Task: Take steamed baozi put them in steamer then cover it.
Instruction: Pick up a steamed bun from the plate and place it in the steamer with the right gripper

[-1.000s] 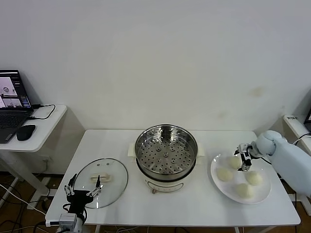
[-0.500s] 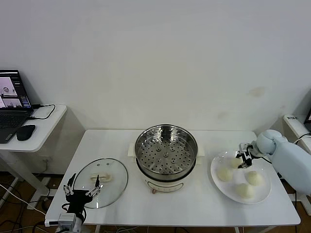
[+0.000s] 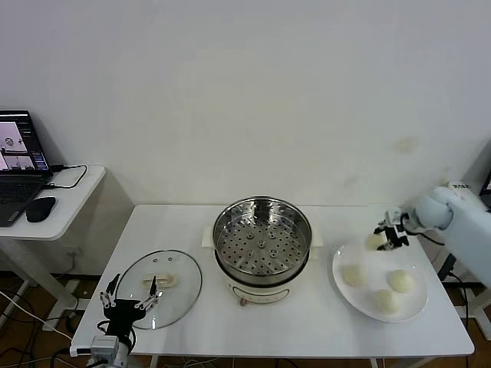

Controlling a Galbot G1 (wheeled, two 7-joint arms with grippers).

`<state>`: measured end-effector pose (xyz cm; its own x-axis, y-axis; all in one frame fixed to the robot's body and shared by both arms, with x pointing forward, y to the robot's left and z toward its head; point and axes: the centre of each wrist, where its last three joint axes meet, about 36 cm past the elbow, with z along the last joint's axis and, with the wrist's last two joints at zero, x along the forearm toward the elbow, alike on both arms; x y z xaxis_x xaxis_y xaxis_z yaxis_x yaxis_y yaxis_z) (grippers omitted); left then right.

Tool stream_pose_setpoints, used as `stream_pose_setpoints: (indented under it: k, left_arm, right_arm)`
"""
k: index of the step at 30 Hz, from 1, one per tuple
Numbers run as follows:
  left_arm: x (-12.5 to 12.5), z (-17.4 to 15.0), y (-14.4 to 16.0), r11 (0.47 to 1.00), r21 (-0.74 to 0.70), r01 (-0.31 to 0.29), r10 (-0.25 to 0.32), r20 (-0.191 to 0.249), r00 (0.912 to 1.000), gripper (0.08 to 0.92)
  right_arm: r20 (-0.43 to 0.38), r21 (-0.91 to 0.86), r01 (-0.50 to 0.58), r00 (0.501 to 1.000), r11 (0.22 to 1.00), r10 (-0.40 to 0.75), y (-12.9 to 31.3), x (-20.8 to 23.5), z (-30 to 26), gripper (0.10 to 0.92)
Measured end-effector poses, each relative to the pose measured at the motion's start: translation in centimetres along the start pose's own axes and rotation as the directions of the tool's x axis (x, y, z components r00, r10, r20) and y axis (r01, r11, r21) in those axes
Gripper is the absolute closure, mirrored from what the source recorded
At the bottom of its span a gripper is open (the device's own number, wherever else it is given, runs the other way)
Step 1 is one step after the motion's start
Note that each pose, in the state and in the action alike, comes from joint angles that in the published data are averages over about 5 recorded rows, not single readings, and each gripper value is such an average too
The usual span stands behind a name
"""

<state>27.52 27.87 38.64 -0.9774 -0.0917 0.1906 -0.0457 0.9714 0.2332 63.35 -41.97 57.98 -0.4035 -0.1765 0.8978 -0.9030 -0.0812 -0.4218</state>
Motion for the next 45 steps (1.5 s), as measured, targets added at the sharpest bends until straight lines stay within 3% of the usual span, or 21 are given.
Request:
stream_pose_setpoints:
  k: [10, 19, 32, 45]
  left_arm:
    - [-0.4, -0.7, -0.1, 1.0, 0.014, -0.009, 0.008, 0.022, 0.9997, 0.177]
    - [-0.3, -1.1, 0.5, 1.0, 0.016, 0.003, -0.004, 0.029, 0.9996, 0.177]
    - [0.3, -1.8, 1.2, 1.0, 0.017, 0.023, -0.024, 0.042, 0.9988, 0.177]
    - [0.2, -2.0, 1.2, 0.999, 0.024, 0.028, -0.029, 0.049, 0.9984, 0.177]
  right_arm:
    - [0.161, 0.178, -0.085, 0.985, 0.98, 0.057, -5.2, 4.8, -9.6, 0.527]
    - [0.252, 0.394, -0.102, 0.968, 0.914, 0.0, -7.1, 3.4, -18.4, 0.53]
    - [0.259, 0.693, -0.128, 0.963, 0.71, -0.079, -7.3, -3.3, -26.3, 0.529]
    - [0.206, 0.862, -0.132, 0.973, 0.489, -0.1, -7.2, -8.0, -28.7, 0.512]
